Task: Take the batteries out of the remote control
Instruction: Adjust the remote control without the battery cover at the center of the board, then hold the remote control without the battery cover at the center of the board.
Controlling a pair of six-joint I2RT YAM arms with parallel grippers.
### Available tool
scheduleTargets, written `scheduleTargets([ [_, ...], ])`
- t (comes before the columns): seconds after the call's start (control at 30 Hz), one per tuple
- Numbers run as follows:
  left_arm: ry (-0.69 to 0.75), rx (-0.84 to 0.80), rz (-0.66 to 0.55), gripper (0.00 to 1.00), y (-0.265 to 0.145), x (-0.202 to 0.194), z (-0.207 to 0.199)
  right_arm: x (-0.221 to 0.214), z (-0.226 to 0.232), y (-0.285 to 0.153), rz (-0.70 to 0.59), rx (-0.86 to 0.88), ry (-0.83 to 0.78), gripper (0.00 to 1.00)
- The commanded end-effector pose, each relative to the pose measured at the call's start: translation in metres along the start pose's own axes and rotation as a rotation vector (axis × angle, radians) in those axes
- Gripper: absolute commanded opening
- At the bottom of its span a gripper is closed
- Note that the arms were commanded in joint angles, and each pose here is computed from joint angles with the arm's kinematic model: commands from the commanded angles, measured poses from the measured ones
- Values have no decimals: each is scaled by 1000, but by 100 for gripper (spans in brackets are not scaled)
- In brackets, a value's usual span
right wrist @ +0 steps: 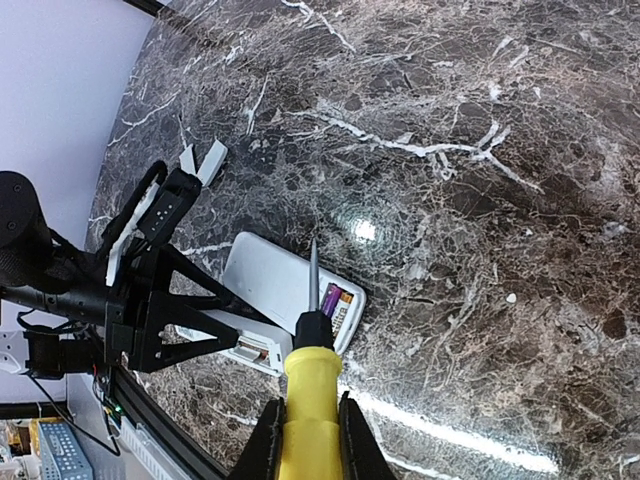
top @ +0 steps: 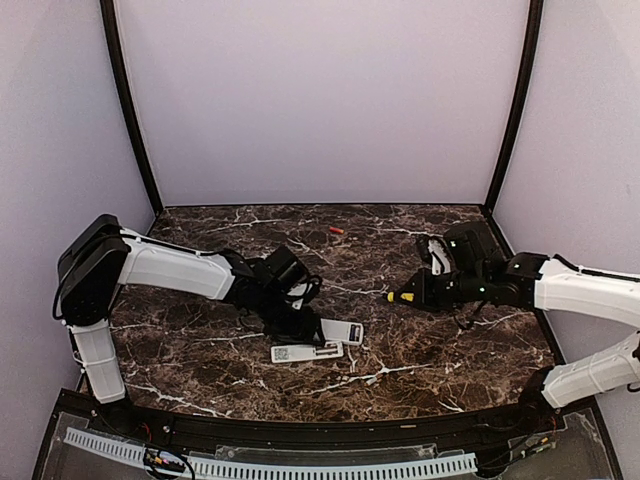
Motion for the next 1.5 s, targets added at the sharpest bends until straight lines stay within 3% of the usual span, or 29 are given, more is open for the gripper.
scheduleTargets([
  [0.0, -13, -31, 21, 59, -1, -5, -20, 2, 5, -4, -21, 41, -9, 0],
  [0.57, -53, 121, -69, 60, 18, 27, 13, 7, 5, -9, -57, 43, -28, 0],
  [0.9, -52, 35, -204, 60, 22, 78, 12, 1, 0, -2, -18, 26, -70, 0],
  [1.17, 12, -36, -206, 59, 28, 93, 14, -17, 6, 3, 94, 69, -186, 0],
  [1.47, 138, -65, -115, 54, 24, 79, 9, -29, 5, 20, 184, 50, -219, 0],
])
Point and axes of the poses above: each gripper's point midway between its finger pads, its own y axis out along the fingers, its own z axis along the line the jaws close on, x = y × z, the point moved 1 cm from there along -y, back along the fingers, and after that the axes turned 14 degrees about y, right-handed, at the moved point
